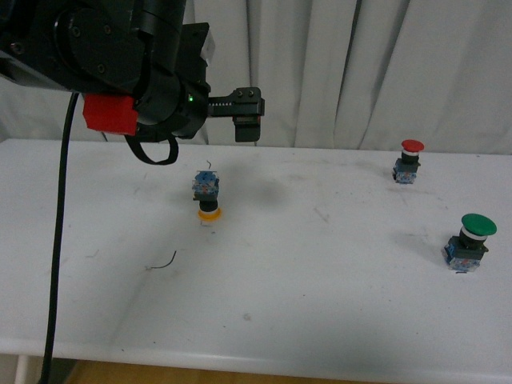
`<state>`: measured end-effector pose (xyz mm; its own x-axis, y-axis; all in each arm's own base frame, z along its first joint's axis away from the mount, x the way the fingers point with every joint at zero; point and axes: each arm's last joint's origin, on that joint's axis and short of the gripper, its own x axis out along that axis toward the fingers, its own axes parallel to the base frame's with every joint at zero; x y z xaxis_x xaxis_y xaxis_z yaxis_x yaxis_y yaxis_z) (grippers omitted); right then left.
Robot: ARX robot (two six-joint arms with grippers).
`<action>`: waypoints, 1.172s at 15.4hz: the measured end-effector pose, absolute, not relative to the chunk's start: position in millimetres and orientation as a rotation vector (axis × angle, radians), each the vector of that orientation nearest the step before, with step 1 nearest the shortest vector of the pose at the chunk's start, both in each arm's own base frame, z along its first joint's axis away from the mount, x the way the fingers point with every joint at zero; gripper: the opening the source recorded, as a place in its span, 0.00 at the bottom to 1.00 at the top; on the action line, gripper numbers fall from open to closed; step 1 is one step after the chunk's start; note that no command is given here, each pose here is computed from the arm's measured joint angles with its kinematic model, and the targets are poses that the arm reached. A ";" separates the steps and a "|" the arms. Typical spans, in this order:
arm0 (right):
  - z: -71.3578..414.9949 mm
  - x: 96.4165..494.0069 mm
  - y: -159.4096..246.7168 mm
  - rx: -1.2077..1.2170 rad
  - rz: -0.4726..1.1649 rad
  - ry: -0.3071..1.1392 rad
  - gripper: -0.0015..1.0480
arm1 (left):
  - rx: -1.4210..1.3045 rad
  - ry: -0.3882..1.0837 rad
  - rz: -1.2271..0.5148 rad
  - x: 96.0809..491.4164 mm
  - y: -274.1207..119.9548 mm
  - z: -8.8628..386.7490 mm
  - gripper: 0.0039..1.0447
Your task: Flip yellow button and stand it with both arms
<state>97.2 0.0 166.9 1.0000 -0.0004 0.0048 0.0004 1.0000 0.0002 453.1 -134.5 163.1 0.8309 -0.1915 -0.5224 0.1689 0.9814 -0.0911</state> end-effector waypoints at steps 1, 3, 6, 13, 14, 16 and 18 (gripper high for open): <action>166.9 97.2 0.0 0.000 0.000 -0.005 0.94 | -0.036 0.581 -0.180 459.2 -135.2 161.7 0.94; 166.9 97.2 0.0 0.000 0.000 -0.005 0.94 | -0.026 0.634 -0.153 470.5 -129.6 155.7 0.94; 166.9 97.2 0.0 0.000 0.000 -0.005 0.94 | -0.041 0.755 -0.131 475.1 -118.8 129.6 0.94; 166.9 97.2 0.0 0.000 0.000 -0.005 0.94 | -0.026 0.789 -0.136 479.1 -125.9 115.3 0.94; 166.9 97.2 0.0 0.000 0.000 -0.005 0.94 | -0.023 0.798 -0.129 480.7 -125.2 112.1 0.94; 166.9 97.2 0.0 0.000 0.000 -0.005 0.94 | -0.012 0.799 -0.120 482.3 -124.7 108.0 0.94; 166.9 97.2 0.0 0.000 0.000 -0.005 0.94 | -0.008 0.794 -0.112 483.3 -123.3 106.2 0.94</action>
<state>97.2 0.0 166.9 1.0000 -0.0004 0.0048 0.0004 1.0000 0.0002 483.3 -123.3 106.2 0.6951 -0.1033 -0.7115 0.0972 0.9940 -0.0493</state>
